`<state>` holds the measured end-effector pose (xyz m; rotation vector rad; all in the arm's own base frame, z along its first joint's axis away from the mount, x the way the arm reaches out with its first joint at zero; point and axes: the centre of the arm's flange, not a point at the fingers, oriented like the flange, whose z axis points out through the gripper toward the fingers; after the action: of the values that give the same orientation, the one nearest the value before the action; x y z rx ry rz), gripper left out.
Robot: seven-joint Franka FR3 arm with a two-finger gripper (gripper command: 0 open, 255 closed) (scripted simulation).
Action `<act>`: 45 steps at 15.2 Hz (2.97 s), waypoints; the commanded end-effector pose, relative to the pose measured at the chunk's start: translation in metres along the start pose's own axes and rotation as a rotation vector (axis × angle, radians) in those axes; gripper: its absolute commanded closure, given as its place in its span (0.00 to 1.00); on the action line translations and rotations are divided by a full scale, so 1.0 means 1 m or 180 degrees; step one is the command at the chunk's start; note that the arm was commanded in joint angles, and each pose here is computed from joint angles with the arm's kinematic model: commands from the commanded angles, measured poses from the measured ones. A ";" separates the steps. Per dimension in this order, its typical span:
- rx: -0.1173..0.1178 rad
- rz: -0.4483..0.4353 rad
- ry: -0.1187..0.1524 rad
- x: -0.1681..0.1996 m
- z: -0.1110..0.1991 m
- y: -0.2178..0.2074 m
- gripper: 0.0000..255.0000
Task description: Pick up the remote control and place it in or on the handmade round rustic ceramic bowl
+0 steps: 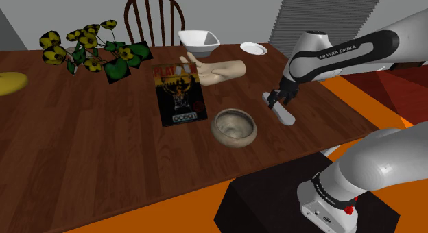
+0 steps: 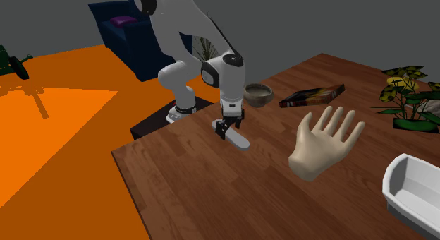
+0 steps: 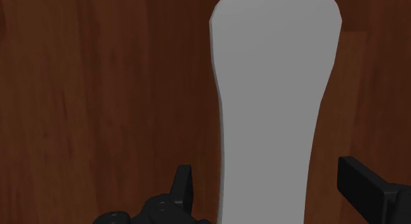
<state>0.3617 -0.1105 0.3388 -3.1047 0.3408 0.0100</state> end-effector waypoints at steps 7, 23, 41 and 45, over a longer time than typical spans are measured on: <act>0.0000 0.0000 0.0001 0.000 0.001 0.000 1.00; 0.0000 0.0000 0.0001 0.000 -0.047 -0.001 1.00; 0.0000 0.0000 0.0001 -0.001 -0.142 -0.003 1.00; 0.0000 0.0000 0.0001 -0.001 -0.163 -0.003 1.00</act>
<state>0.3623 -0.1101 0.4959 -3.1048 0.3407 0.0097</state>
